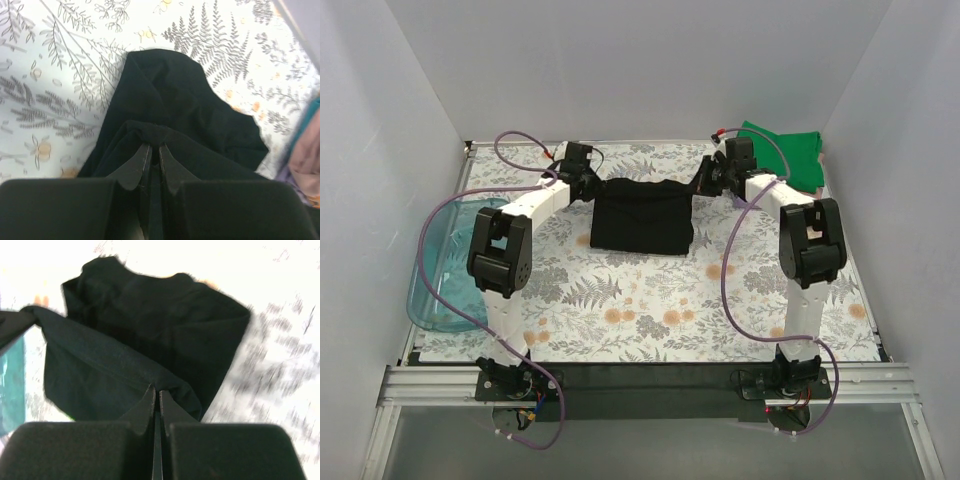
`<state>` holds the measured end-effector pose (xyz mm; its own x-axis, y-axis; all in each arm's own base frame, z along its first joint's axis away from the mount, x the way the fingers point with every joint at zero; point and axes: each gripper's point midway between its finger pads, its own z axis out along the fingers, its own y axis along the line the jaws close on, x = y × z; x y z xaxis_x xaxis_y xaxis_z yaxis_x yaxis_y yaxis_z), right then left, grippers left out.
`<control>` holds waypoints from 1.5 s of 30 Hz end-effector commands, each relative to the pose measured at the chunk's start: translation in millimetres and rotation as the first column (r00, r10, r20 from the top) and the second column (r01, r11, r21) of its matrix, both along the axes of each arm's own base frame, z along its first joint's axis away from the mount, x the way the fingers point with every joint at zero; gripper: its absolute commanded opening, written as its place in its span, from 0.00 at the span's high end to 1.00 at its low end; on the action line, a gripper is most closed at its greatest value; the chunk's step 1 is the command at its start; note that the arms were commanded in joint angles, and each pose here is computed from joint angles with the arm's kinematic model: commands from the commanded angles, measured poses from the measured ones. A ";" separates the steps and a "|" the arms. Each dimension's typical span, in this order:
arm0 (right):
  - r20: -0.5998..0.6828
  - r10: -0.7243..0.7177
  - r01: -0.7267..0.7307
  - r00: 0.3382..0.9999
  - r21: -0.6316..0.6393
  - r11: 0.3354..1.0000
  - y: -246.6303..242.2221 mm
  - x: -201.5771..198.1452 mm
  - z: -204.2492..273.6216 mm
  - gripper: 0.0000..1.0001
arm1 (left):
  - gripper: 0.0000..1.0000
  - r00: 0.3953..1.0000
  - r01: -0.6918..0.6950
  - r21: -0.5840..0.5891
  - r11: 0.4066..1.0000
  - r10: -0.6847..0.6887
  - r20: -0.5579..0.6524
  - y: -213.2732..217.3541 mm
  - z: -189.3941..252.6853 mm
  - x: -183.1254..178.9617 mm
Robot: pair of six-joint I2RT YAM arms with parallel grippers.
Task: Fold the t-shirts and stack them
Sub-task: Fold the tshirt
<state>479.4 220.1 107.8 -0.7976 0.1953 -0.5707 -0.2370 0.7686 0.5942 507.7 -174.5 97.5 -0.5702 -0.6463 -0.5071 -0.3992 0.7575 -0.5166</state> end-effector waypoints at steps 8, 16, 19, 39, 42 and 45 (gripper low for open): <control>0.100 -0.073 0.073 0.992 0.007 0.997 -9.8 71.6 -14.9 0.92 | 0.93 0.999 0.005 0.071 0.997 -0.008 0.047 9.0 -19.9 55.3; 0.168 -0.056 0.056 0.984 0.005 0.998 -9.6 75.1 18.6 0.07 | 0.09 0.994 0.036 0.065 0.997 -0.042 0.101 6.2 15.6 62.2; 0.197 -0.037 0.041 0.980 -0.015 0.999 -11.4 60.0 33.6 0.02 | 0.08 0.988 0.042 0.051 0.998 -0.049 0.147 7.0 49.9 53.8; 0.177 0.150 -0.132 0.973 -0.112 0.985 53.1 0.9 5.4 0.02 | 0.05 0.939 0.297 -0.069 0.952 -0.278 0.204 -21.9 61.8 -19.2; 0.184 0.166 -0.153 0.969 -0.082 0.985 63.6 13.8 7.2 0.02 | 0.05 0.929 0.343 -0.109 0.933 -0.320 0.188 -39.7 45.6 3.0; 0.177 0.160 -0.148 0.971 -0.080 0.986 68.0 25.6 -2.1 0.02 | 0.05 0.931 0.340 -0.126 0.932 -0.316 0.182 -48.0 25.4 25.5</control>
